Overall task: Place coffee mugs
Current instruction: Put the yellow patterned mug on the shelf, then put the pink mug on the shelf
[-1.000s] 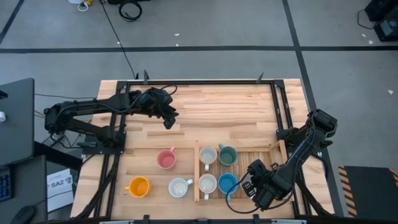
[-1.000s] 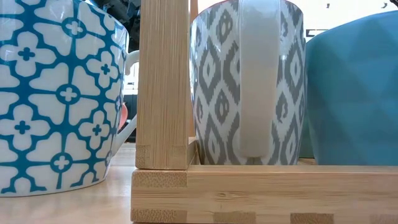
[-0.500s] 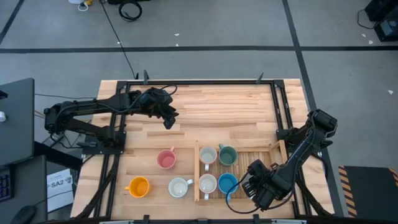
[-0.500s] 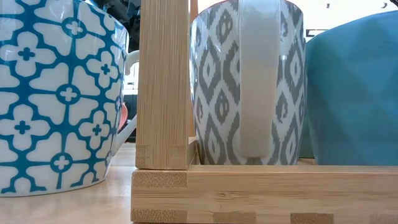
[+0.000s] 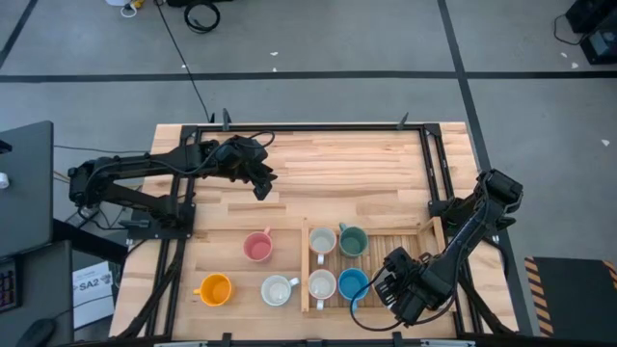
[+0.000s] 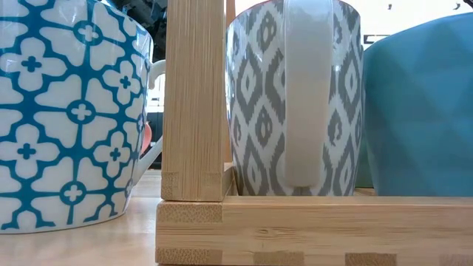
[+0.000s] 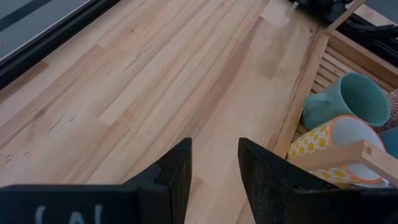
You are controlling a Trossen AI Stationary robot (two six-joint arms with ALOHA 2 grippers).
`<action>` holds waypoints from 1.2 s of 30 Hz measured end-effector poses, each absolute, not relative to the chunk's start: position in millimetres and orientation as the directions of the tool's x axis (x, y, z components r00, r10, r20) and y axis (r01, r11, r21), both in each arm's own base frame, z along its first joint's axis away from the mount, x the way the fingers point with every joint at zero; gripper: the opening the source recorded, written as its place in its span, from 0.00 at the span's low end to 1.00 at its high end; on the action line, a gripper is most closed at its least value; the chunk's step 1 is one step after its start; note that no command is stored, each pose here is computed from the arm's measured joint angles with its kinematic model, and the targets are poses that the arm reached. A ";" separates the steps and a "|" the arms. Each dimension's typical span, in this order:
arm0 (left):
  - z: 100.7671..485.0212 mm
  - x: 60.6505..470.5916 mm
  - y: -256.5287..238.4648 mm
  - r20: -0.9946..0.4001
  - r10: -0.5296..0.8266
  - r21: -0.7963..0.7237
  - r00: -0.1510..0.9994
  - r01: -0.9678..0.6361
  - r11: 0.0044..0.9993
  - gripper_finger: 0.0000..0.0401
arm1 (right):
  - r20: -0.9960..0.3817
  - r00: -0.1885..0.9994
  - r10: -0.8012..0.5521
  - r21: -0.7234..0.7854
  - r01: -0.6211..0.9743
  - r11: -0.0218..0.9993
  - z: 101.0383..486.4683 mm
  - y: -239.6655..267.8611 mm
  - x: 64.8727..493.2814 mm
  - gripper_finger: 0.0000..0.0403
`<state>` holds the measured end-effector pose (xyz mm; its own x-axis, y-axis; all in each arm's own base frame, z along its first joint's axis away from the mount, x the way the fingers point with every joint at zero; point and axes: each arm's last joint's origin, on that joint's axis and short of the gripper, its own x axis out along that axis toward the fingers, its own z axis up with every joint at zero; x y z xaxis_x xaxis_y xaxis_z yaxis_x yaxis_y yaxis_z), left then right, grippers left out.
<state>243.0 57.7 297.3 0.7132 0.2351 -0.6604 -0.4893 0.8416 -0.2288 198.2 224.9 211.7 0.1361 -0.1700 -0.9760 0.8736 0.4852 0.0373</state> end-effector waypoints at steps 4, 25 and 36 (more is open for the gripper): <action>297.3 243.0 57.7 -0.660 0.235 -0.229 0.713 -0.489 0.842 0.34 | -0.976 0.135 -0.169 0.037 0.873 0.487 211.7 224.9 198.1 0.50; 297.3 243.0 57.7 -0.660 0.235 -0.230 0.713 -0.490 0.841 0.34 | -0.974 0.047 -0.219 -0.076 0.852 0.518 256.3 221.7 194.0 0.50; 295.0 241.4 55.8 -0.685 0.181 -0.251 0.705 -0.462 0.850 0.34 | -0.961 0.159 -0.228 -0.003 0.815 0.579 298.3 221.7 201.8 0.50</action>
